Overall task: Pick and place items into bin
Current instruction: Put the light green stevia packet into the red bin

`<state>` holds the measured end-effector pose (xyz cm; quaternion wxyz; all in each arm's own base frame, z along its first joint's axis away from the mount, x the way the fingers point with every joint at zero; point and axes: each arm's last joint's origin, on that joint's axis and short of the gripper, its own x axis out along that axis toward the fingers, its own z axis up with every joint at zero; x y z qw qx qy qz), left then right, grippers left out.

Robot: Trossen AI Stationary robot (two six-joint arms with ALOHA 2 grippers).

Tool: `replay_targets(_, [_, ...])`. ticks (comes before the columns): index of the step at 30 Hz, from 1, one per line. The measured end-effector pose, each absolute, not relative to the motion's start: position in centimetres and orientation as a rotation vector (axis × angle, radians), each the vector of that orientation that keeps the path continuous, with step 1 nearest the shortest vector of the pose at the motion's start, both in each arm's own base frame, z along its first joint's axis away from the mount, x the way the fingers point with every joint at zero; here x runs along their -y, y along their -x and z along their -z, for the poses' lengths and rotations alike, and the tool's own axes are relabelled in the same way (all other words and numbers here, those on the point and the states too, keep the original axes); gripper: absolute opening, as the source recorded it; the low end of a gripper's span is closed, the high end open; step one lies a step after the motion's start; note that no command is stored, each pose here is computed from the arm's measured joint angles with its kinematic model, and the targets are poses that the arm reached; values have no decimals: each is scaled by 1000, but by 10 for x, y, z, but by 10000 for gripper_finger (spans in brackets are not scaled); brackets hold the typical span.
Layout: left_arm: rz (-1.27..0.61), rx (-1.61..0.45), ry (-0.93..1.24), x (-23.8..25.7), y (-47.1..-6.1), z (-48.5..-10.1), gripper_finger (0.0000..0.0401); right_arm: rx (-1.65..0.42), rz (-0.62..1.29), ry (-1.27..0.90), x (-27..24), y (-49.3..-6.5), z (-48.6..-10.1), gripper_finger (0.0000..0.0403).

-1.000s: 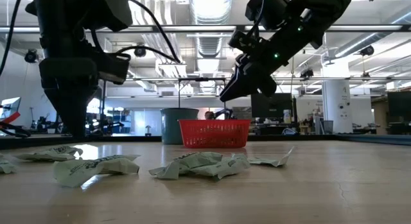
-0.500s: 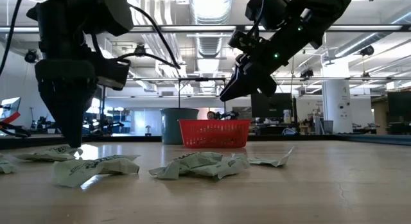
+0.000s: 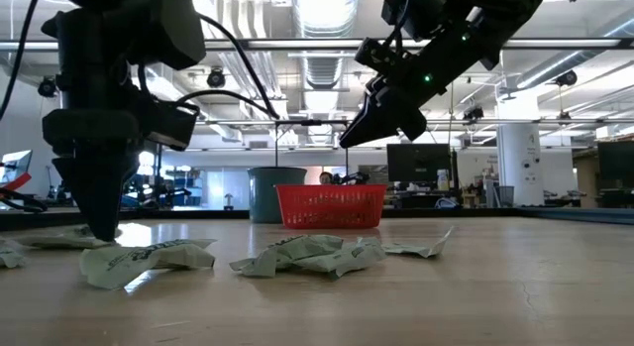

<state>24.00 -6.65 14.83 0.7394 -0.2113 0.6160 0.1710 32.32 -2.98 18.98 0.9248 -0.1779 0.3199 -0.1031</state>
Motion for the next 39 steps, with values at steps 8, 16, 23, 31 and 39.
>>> replay_targets(8, [-381,-1359,458,66,-239,-148,82,-657,213,361,30,-323,-190,96])
replay_targets(16, [-323,-1359,416,67,-242,-152,5,-658,212,362,30,-323,-190,93])
replay_targets(23, [-248,-1284,323,70,-257,-170,8,-659,211,365,30,-323,-190,86])
replay_targets(31, [-272,-1057,-52,69,-283,-207,8,-657,211,367,30,-323,-190,86])
replay_targets(39, [-359,-752,-387,47,-315,-232,8,-692,213,374,30,-315,-196,76])
